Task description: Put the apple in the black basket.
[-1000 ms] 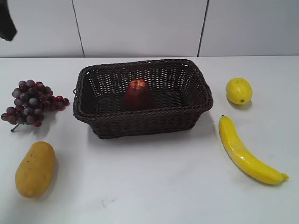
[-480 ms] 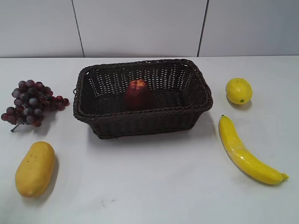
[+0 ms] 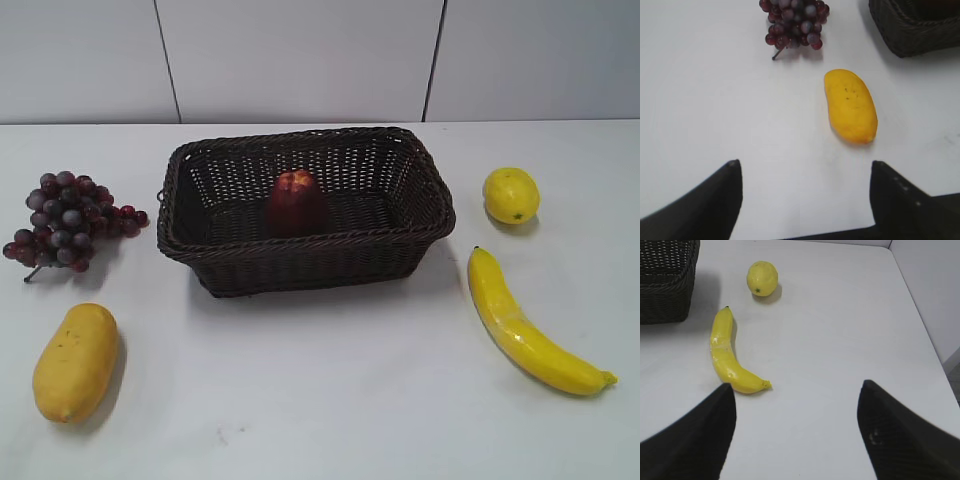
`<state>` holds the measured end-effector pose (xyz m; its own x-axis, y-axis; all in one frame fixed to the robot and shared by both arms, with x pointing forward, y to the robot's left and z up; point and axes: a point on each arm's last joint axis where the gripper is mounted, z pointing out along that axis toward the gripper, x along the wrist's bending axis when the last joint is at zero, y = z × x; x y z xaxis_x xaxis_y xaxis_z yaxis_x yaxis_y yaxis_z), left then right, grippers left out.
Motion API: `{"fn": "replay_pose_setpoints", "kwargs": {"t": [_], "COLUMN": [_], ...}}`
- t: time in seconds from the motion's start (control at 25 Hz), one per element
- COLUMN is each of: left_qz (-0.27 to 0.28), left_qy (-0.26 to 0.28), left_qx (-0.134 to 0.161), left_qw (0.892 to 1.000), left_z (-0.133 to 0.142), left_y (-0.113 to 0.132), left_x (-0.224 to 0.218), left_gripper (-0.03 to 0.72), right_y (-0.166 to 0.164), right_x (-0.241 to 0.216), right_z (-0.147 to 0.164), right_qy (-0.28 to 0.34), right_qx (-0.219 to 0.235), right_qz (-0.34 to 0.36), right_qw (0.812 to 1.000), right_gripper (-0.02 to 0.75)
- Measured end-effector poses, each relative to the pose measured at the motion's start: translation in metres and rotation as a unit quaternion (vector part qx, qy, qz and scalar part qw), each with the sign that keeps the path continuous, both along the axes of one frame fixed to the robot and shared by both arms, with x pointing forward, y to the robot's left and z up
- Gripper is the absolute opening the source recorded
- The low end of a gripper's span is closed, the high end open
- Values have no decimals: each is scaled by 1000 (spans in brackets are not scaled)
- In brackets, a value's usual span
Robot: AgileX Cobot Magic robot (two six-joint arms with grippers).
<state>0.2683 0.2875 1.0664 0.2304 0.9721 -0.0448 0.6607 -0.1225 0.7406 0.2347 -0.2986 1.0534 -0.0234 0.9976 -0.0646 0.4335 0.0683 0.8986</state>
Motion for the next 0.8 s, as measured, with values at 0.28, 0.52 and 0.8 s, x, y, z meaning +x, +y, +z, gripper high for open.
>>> {"fn": "replay_pose_setpoints", "kwargs": {"t": [0.28,0.52,0.8], "left_qz": [2,2,2], "left_qy": [-26,-31,-32], "left_qx": [-4,-5,-5], "left_qw": [1000,1000,999], "left_z": [-22,-22,-22], "left_y": [1,1,2], "left_x": [-11,-11,-11], "left_gripper": [590,589,589], "right_y": [0,0,0], "right_x": [0,0,0], "right_z": [0,0,0], "right_qy": [0,0,0], "right_qx": [0,0,0], "right_qz": [0,0,0], "right_qw": [1000,1000,1000], "right_gripper": [571,571,571]}}
